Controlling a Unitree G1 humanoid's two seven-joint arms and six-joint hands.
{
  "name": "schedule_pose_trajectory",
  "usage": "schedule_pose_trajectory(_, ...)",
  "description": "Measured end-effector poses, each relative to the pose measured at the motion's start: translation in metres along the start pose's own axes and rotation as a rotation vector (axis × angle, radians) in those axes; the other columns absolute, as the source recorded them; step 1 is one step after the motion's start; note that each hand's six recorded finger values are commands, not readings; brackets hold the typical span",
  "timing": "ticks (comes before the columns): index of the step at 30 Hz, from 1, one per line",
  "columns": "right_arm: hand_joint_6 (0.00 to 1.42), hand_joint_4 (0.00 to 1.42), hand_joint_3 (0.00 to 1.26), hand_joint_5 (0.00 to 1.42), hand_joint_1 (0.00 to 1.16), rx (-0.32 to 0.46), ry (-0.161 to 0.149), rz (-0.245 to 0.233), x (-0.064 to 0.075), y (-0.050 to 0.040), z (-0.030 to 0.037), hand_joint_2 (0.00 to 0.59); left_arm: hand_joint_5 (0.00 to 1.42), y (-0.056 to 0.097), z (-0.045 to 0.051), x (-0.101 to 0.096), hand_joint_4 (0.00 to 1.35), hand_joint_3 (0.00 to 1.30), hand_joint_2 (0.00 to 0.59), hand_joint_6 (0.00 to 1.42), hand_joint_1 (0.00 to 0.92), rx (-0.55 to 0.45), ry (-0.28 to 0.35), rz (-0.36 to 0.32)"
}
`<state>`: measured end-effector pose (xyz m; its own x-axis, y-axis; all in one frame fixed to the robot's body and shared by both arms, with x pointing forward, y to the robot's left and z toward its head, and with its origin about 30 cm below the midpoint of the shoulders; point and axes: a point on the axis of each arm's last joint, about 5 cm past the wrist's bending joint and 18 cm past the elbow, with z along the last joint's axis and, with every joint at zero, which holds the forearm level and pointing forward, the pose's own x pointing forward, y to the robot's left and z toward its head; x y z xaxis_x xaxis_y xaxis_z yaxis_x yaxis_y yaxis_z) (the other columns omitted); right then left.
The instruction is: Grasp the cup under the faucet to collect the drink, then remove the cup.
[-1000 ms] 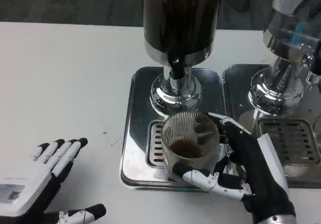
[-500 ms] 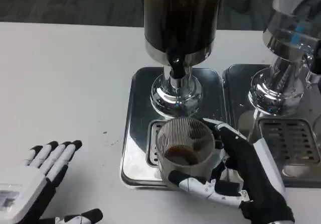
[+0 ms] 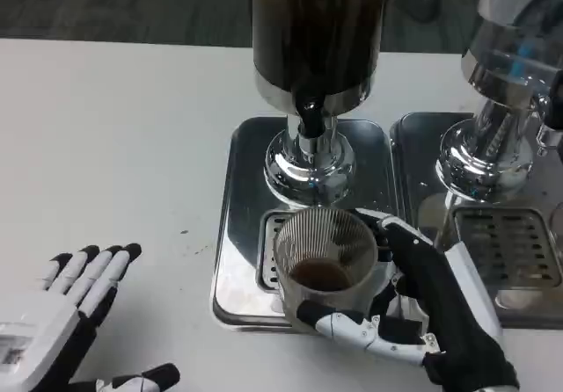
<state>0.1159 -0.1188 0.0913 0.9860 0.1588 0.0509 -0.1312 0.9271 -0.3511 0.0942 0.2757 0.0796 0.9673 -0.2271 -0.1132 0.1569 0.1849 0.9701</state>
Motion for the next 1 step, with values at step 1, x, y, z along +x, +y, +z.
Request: schedule_pose_trajectory(1,1.04,0.60,0.52,0.71,0.97,0.000,0.000,0.000,0.0000,0.0000,0.0000,0.217,0.00,0.0000,0.0000,0.0000,0.00,0.00,0.095,0.00,0.000,0.000,0.001,0.000)
